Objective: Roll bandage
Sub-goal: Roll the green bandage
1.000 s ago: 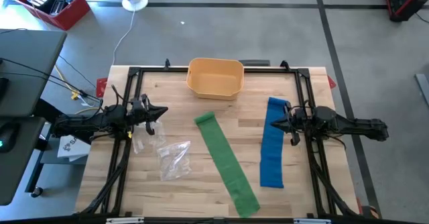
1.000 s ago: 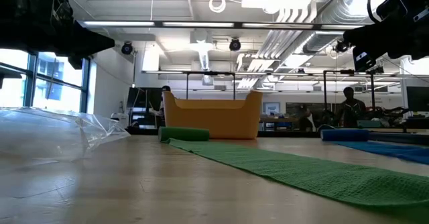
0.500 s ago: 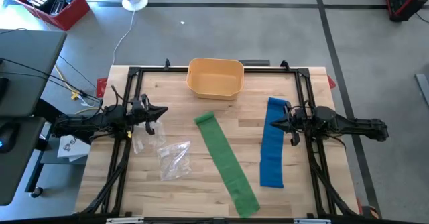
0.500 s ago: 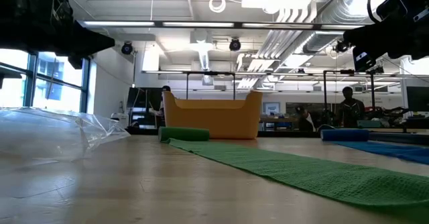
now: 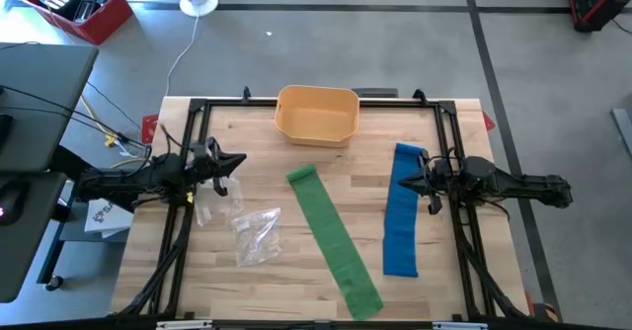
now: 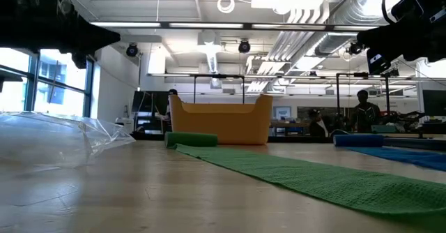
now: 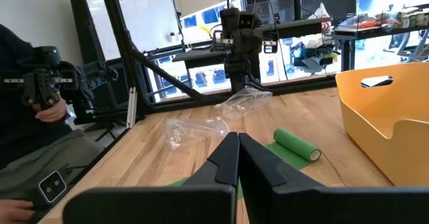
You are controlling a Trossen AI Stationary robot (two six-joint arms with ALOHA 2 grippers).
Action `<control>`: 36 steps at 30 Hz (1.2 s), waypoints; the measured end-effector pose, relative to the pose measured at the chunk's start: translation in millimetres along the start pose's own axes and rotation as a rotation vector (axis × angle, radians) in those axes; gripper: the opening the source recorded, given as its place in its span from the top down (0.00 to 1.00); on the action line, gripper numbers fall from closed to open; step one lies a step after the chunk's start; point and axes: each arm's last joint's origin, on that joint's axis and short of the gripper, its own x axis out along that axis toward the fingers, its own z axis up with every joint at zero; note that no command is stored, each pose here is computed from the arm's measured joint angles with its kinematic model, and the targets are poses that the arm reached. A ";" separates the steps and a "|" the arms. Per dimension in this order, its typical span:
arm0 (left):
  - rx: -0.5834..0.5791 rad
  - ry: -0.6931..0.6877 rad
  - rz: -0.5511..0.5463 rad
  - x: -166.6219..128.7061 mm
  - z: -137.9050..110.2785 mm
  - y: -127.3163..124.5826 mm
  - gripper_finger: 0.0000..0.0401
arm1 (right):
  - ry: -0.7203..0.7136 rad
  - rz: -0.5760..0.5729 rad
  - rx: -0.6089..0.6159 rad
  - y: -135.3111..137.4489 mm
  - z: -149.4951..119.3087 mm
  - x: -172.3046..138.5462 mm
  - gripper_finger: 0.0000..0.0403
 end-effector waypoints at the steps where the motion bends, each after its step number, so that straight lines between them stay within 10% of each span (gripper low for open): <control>1: -0.015 0.017 0.003 1.2 -1.6 -0.1 1.00 | 0.000 0.000 0.000 0.0 0.1 0.0 1.00; 20: 0.386 0.305 -0.030 31.0 -32.7 -8.1 0.83 | 0.000 0.000 0.000 0.0 0.1 0.0 1.00; 36: -0.032 0.385 -0.030 41.2 -54.1 -24.1 0.65 | 0.000 0.001 0.000 0.0 0.0 0.0 1.00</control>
